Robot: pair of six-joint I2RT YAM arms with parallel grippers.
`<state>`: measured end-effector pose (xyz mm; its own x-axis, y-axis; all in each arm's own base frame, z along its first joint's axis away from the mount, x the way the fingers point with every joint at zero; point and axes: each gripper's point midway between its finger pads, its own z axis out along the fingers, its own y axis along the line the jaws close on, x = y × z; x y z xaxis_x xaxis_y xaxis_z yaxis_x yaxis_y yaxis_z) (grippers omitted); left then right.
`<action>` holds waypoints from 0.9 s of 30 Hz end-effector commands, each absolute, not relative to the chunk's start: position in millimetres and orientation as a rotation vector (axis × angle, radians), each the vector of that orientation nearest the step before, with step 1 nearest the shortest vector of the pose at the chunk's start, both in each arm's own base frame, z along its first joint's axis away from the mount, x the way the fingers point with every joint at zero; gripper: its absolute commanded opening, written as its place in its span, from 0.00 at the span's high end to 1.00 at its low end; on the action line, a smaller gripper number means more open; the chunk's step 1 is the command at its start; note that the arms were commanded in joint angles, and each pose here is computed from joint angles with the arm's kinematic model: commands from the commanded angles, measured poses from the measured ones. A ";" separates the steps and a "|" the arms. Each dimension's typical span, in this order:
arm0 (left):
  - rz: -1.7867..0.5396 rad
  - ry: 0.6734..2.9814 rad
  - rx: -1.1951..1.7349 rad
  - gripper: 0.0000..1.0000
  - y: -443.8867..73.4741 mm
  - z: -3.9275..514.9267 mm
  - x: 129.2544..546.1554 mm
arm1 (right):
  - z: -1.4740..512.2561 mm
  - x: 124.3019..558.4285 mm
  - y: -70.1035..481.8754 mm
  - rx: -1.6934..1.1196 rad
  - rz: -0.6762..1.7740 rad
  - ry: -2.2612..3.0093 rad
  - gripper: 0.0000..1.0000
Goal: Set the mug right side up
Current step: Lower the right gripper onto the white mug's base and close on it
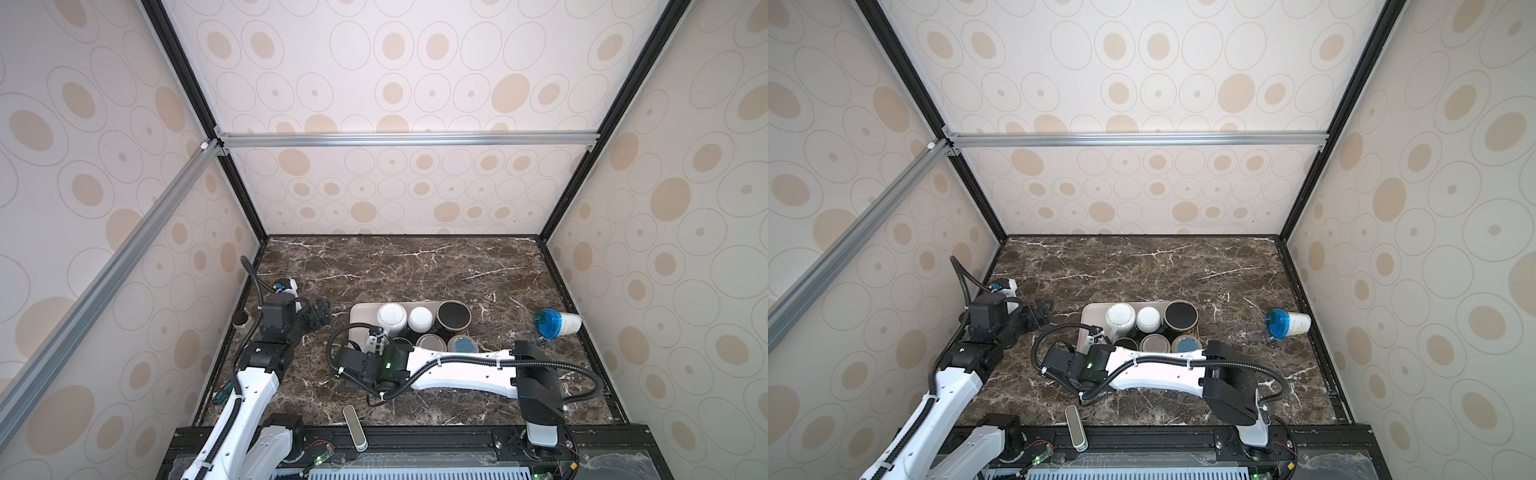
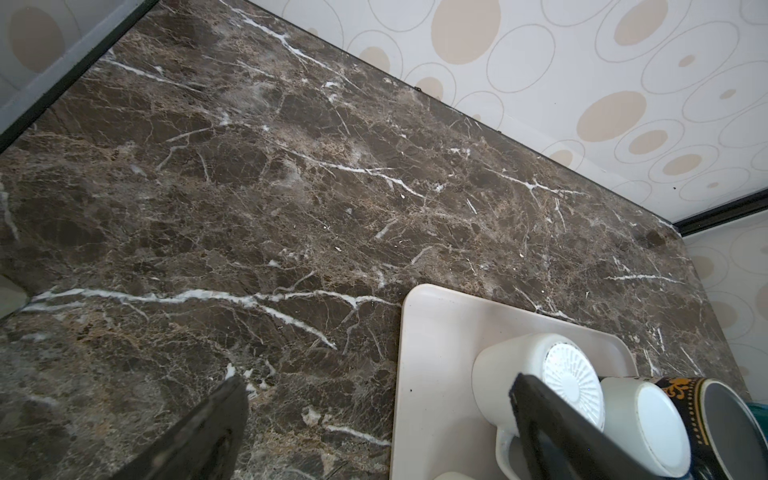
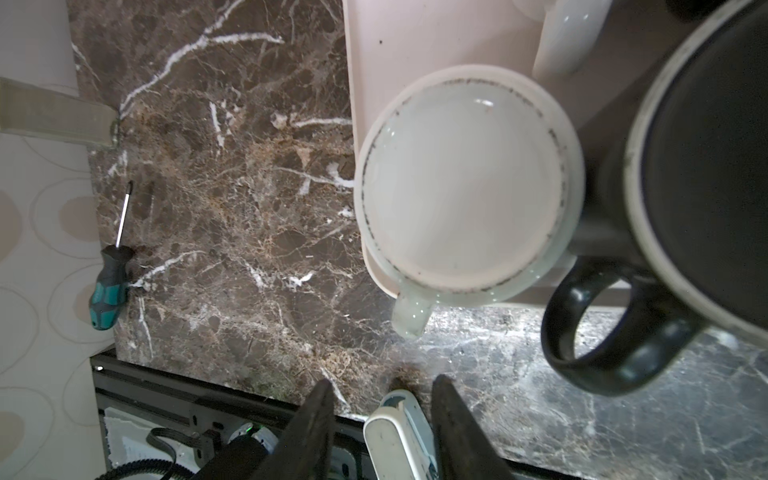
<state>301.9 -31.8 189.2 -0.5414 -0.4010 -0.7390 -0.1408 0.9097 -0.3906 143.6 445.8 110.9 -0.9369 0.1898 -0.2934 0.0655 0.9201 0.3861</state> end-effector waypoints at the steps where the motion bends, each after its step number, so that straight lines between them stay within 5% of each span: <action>1: -0.372 2.112 -0.368 0.00 -32.2 196.1 303.2 | 99.0 141.6 443.3 0.250 0.485 2.788 0.59; 19: -0.421 2.101 -0.371 0.00 -36.5 190.6 308.6 | 66.7 160.3 434.6 0.325 0.388 2.823 0.62; 25: -0.433 2.099 -0.367 0.00 -38.2 190.4 308.0 | 65.4 163.1 434.9 0.322 0.375 2.819 0.69; 27: -0.435 2.099 -0.366 0.00 -38.5 190.3 307.9 | 63.0 164.2 434.6 0.323 0.370 2.823 0.80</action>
<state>305.3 -39.4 184.1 -0.5455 -0.4080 -0.7321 -0.0982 0.8986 -0.4276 160.6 438.0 65.7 -0.9430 0.2309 -0.2399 0.1532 0.9406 0.3031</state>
